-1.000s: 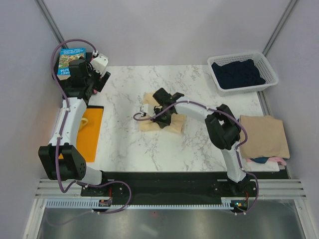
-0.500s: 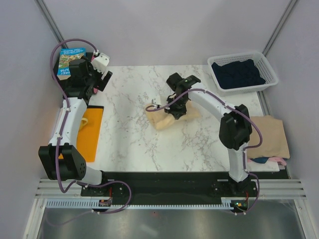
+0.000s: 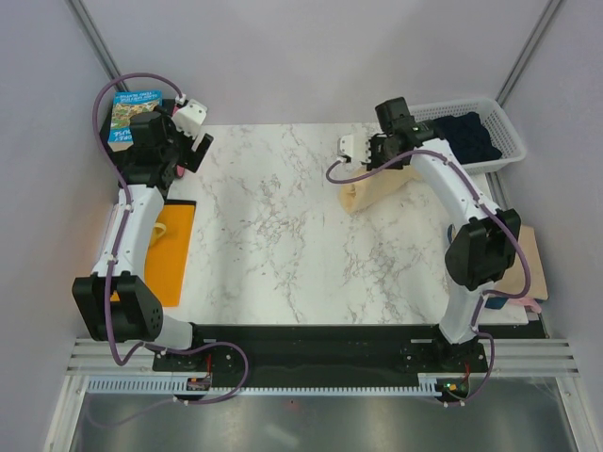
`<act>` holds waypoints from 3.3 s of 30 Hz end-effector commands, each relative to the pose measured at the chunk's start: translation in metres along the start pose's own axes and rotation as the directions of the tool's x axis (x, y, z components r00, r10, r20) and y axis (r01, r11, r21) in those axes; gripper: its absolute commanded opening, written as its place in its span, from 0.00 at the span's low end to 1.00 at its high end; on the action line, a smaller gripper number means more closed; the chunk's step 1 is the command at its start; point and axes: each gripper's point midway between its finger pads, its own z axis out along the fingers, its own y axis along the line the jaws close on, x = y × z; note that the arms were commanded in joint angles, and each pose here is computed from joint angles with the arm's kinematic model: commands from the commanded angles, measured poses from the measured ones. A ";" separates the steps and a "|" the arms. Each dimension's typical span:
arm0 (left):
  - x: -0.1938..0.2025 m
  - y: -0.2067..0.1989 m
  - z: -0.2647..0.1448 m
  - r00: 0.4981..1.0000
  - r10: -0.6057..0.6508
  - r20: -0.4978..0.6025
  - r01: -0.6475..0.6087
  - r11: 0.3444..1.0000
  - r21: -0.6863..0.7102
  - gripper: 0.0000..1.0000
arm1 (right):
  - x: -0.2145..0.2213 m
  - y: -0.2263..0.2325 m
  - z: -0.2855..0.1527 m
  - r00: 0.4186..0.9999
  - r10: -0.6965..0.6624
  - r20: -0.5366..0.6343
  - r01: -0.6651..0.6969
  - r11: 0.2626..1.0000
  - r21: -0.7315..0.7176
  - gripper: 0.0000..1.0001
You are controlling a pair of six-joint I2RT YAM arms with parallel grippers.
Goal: Fold and stack the t-shirts
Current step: Put the neatly folded tshirt into the corner of the board with the right arm
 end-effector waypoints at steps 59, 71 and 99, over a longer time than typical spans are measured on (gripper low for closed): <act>-0.057 -0.011 0.005 0.990 0.071 0.122 -0.076 0.996 0.037 0.98 | 0.284 0.031 -0.081 0.808 0.458 -0.369 -0.370 0.883 0.288 0.00; -0.064 -0.018 0.006 0.989 0.082 0.124 -0.088 0.995 0.042 0.98 | 0.332 0.059 -0.122 0.781 0.496 -0.379 -0.395 0.863 0.316 0.00; -0.084 -0.037 0.007 0.982 0.119 0.148 -0.130 0.989 0.068 0.98 | 0.291 0.094 -0.199 0.900 0.258 -0.353 -0.199 0.961 0.194 0.00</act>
